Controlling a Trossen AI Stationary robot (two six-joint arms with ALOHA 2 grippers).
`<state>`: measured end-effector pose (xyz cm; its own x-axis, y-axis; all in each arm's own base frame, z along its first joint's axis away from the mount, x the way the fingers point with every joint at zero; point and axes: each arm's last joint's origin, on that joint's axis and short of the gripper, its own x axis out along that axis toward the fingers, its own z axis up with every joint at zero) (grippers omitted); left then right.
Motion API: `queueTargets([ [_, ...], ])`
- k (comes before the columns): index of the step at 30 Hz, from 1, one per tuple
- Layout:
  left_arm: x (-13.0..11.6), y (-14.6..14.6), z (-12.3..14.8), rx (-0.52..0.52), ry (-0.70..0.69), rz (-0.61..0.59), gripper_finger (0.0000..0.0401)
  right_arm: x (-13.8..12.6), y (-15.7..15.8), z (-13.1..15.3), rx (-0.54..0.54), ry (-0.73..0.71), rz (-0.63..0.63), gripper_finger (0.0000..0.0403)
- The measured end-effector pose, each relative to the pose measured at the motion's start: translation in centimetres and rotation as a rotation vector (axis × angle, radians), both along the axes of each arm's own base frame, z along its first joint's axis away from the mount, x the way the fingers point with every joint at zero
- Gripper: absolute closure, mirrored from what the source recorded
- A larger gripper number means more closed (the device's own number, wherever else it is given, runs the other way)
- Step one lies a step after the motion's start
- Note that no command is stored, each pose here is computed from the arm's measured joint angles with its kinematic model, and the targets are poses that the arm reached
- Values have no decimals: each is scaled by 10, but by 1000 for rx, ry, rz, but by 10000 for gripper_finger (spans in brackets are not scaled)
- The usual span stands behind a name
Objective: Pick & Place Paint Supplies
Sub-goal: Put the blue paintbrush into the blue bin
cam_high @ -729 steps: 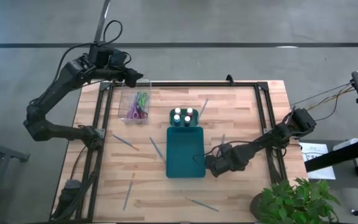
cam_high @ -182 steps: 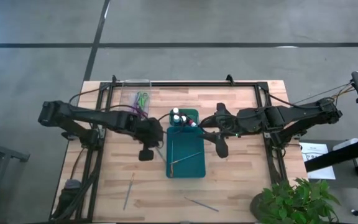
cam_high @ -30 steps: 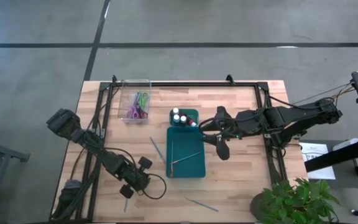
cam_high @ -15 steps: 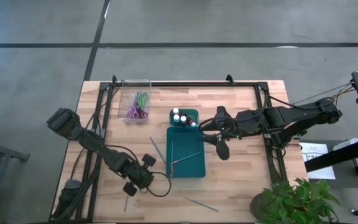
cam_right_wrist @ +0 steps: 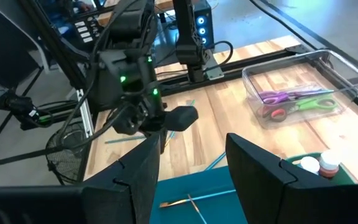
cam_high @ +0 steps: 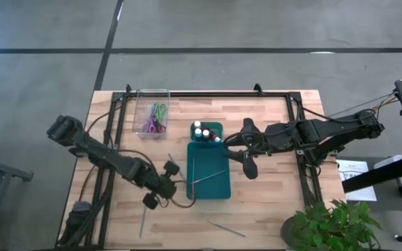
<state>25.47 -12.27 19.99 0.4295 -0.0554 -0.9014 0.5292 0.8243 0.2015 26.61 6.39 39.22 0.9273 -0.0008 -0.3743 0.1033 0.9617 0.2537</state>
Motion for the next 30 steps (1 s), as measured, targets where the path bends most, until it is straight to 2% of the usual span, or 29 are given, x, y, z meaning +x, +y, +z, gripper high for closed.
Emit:
queueTargets([
  [10, 32, 46, 25, 79, -96, -23, 401, 1, 0, 2, -37, -21, -8, 222],
  [18, 52, 69, 44, 133, -189, -94, 401, 0, 0, 2, -38, -22, -7, 222],
  [30, 107, 63, 29, 161, -218, -200, 401, -17, -6, 17, -37, -83, -39, 222],
])
